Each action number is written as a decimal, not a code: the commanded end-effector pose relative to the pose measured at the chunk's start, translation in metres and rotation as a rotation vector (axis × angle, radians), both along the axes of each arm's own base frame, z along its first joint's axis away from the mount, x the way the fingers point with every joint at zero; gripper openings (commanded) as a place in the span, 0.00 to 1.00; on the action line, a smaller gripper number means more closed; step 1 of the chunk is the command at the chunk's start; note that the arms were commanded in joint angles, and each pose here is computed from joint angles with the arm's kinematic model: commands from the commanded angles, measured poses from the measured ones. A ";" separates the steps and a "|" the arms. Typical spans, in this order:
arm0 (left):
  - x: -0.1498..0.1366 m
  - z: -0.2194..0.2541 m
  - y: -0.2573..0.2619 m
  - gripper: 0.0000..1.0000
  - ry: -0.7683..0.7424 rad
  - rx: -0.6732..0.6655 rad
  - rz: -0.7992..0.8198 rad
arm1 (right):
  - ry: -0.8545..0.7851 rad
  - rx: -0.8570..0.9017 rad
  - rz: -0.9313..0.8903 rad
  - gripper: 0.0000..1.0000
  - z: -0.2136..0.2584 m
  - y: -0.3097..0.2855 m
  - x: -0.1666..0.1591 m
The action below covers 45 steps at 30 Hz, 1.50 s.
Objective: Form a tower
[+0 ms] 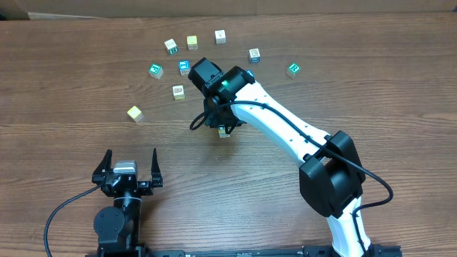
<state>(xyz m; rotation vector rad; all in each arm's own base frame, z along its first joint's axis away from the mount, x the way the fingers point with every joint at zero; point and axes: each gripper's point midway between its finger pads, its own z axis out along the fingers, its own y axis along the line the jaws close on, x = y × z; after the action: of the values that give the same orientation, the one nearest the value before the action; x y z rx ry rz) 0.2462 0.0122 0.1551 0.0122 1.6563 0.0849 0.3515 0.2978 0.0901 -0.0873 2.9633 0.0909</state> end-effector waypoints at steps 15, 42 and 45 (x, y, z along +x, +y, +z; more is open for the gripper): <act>0.000 0.001 0.000 0.99 -0.006 0.027 -0.002 | -0.053 0.043 -0.015 0.72 0.021 0.005 0.015; 0.000 0.001 0.000 0.99 -0.006 0.027 -0.002 | -0.104 0.037 -0.470 1.00 0.075 -0.210 0.118; 0.000 0.001 0.000 1.00 -0.006 0.027 -0.002 | -0.104 0.035 -0.498 1.00 0.075 -0.224 0.120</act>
<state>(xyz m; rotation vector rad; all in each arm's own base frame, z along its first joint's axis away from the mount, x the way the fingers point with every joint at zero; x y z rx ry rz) 0.2462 0.0121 0.1551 0.0126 1.6563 0.0846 0.4669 0.0862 0.1558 0.5973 2.8166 0.0626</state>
